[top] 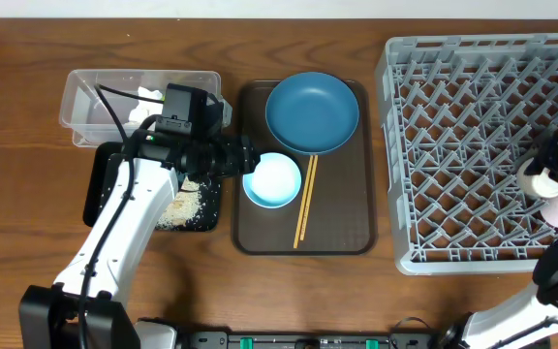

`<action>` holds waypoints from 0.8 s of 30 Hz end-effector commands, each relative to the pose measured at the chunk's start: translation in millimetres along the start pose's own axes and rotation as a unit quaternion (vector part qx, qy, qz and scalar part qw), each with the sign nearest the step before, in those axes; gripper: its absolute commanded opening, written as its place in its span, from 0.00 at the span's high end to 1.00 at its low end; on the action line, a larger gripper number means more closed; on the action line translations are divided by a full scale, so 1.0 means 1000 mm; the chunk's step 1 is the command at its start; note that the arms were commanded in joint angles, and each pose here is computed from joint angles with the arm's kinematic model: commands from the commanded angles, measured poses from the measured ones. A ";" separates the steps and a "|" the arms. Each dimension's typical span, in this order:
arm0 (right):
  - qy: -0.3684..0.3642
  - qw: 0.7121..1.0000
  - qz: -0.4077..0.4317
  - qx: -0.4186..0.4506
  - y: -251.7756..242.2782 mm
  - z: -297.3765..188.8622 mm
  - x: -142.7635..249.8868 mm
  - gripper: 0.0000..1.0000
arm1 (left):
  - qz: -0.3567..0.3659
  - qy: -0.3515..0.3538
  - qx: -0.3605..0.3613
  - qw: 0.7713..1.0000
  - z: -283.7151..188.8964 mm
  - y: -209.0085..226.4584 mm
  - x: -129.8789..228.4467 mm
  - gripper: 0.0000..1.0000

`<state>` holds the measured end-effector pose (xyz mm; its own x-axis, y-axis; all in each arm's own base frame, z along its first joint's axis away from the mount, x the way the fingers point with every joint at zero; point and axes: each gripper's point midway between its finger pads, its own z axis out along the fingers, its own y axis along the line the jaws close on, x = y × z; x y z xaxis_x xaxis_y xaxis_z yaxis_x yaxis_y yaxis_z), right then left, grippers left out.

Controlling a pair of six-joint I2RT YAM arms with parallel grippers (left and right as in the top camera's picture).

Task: Sort waste into correct bins and load items into the dishwasher rack
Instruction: 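Carry the white cup with the right gripper and set it in the rack, then reach the right gripper to the blue plate rim and grasp it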

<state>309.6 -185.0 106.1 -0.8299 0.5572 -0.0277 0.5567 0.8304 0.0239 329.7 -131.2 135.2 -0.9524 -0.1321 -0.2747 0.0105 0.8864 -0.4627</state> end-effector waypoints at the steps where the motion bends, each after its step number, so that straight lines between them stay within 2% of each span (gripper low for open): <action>1: 0.005 1.000 0.011 -0.006 -0.001 0.001 -0.001 0.34 | 0.012 -0.009 -0.004 1.000 -0.005 0.000 -0.003 0.23; 2: 0.007 1.000 0.011 -0.006 -0.001 0.001 0.000 0.25 | 0.012 -0.009 -0.004 1.000 -0.005 0.000 -0.003 0.23; 4: 0.008 1.000 0.011 -0.007 -0.001 0.000 0.002 0.21 | 0.012 -0.009 -0.004 1.000 -0.005 0.000 -0.003 0.22; 10: -0.012 0.999 0.010 -0.048 0.014 -0.018 0.000 0.20 | 0.013 -0.010 -0.010 1.000 -0.004 0.002 -0.004 0.22; 15: -0.068 0.993 -0.004 -0.096 0.035 -0.062 -0.003 0.22 | 0.021 -0.016 -0.037 0.999 -0.003 0.006 -0.004 0.21; 20: -0.141 0.961 -0.102 -0.216 0.102 -0.116 0.003 0.25 | 0.026 -0.016 -0.082 0.996 -0.002 0.017 0.000 0.22; 24: -0.181 0.931 -0.195 -0.248 0.159 -0.143 0.018 0.25 | 0.019 -0.002 -0.128 0.992 -0.006 0.034 0.008 0.21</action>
<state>365.9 -94.4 227.8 -0.8398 0.3758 -0.3918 0.2507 0.9086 0.3342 319.4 -115.9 121.4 -0.9583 -0.1096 -0.2639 -0.0222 0.9493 -0.3135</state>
